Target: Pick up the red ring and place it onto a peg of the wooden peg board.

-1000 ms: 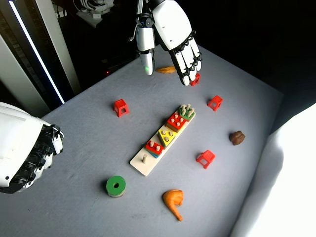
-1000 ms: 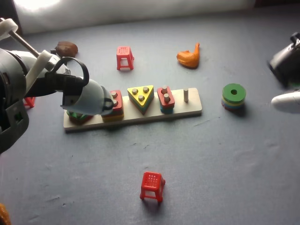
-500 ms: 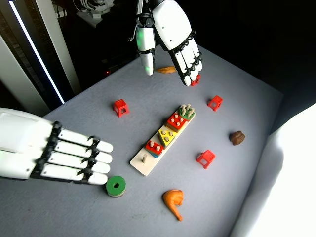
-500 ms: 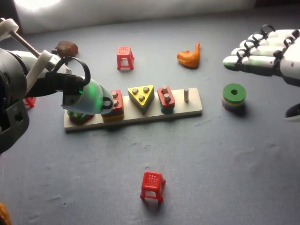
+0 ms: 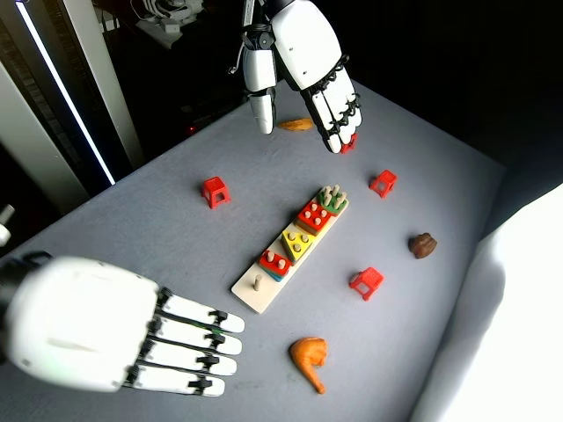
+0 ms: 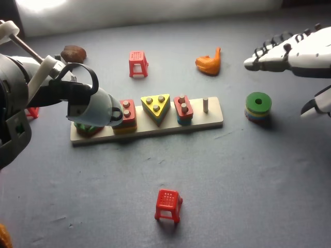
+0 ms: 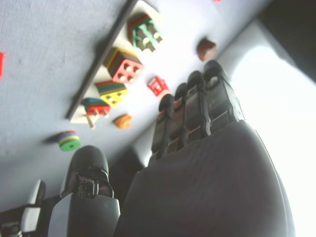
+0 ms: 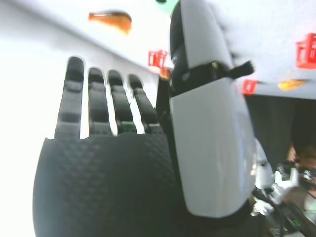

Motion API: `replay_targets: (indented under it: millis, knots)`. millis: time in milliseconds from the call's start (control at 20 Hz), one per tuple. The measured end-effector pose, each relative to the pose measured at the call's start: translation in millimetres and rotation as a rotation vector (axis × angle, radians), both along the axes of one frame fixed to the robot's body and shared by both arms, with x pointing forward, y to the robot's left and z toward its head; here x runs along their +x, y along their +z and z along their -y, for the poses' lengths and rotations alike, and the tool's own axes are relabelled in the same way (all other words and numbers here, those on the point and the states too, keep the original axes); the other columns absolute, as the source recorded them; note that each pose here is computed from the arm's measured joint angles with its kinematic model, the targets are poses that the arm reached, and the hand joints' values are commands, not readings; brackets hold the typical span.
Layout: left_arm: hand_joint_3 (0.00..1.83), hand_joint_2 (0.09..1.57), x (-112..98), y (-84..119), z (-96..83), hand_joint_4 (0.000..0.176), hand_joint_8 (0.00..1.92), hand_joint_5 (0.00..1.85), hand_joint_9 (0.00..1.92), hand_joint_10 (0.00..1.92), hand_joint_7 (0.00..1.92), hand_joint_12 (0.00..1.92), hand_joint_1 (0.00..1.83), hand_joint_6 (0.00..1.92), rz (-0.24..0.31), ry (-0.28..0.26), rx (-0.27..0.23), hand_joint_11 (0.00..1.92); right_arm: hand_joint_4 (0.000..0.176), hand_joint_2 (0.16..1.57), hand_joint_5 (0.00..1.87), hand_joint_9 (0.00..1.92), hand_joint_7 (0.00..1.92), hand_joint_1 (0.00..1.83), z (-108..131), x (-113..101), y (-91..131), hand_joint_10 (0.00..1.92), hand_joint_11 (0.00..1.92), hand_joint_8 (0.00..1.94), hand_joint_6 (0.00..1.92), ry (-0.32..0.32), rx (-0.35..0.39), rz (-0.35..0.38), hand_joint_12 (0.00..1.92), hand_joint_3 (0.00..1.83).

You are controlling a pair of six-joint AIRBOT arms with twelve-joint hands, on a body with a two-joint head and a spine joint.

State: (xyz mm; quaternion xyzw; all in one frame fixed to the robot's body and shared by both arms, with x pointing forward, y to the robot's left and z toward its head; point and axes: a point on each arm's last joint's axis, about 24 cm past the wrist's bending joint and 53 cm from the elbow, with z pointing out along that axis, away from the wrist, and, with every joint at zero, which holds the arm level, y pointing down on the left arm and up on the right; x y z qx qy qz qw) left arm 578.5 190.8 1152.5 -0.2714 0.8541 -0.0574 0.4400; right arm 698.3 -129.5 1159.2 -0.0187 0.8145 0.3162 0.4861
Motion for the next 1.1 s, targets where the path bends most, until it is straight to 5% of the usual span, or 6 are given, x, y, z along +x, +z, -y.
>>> replay_targets:
  millis: [300,1100]
  knots:
    - [0.0,1.27,0.0,-0.1,0.2,0.0,0.01,0.05,0.05,0.01,0.04,0.02,0.0,0.0,0.001,0.004,-0.006,0.01,0.0,1.02,0.08,0.01,0.02,1.29,-20.1,5.5,-21.1,0.0,0.0,0.0,0.01,0.017,-0.002,-0.073,0.45,0.01]
    - [0.0,1.27,-0.1,-0.1,-0.1,0.0,0.0,0.05,0.04,0.0,0.04,0.02,0.01,0.0,0.001,0.005,-0.006,0.01,0.0,1.0,0.33,0.28,0.31,1.33,-37.5,20.2,-45.7,0.03,0.0,0.01,0.02,0.018,-0.007,-0.098,0.92,0.0]
